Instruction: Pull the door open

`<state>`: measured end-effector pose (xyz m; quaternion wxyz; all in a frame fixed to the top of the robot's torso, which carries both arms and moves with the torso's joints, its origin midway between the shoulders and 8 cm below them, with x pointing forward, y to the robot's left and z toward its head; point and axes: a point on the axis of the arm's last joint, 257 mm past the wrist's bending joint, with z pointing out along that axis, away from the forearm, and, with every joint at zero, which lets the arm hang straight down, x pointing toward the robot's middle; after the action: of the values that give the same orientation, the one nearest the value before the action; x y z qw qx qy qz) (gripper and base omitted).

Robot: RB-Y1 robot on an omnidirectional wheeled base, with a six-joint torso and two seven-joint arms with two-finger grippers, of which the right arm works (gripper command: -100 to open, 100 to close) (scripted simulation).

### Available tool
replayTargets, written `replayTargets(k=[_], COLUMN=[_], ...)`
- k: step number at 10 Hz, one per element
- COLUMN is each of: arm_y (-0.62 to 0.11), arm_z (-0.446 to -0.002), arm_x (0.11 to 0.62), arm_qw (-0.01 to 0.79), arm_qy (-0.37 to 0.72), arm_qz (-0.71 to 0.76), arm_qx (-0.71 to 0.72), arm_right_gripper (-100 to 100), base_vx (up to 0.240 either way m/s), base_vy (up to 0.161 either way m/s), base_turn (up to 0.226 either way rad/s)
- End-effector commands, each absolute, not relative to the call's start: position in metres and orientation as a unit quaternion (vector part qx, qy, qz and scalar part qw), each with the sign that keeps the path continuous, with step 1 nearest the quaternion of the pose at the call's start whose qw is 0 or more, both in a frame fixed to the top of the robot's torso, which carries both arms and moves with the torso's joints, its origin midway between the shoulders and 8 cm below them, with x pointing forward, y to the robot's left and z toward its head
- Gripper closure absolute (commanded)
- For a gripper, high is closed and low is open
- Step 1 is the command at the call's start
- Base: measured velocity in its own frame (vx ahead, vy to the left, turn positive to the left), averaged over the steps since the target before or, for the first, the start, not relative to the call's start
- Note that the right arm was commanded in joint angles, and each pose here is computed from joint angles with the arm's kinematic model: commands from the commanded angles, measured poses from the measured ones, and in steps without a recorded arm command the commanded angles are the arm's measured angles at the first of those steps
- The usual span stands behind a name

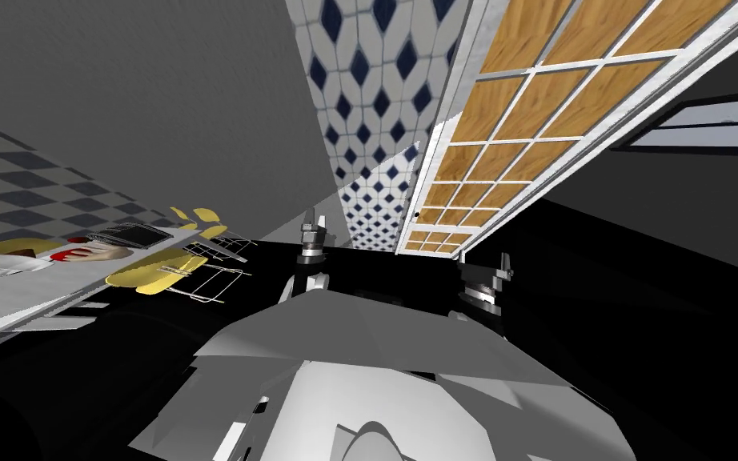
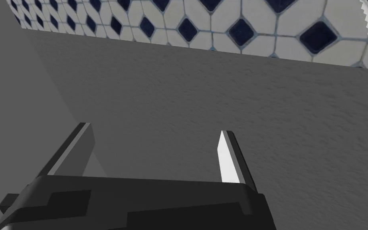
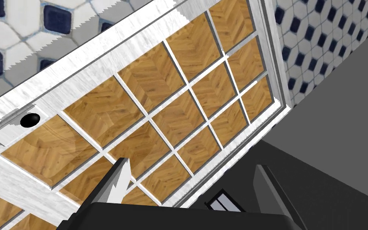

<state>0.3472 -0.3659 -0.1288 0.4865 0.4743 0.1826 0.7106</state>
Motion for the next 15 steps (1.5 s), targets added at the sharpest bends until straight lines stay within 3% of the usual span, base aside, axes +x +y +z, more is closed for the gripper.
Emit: replayTargets(k=[1, 15], arm_y=[-0.371, -0.424], arm_z=[-0.141, -0.249], arm_x=[0.346, 0.312], arm_qw=[0.471, 0.36], arm_qy=[0.17, 0.039], arm_qz=[0.714, 0.718], arm_qx=[0.488, 0.594], arm_right_gripper=[-100, -100], base_vx=[0.097, 0.091], base_vy=[-0.033, -0.046], base_turn=[0.2, 0.196])
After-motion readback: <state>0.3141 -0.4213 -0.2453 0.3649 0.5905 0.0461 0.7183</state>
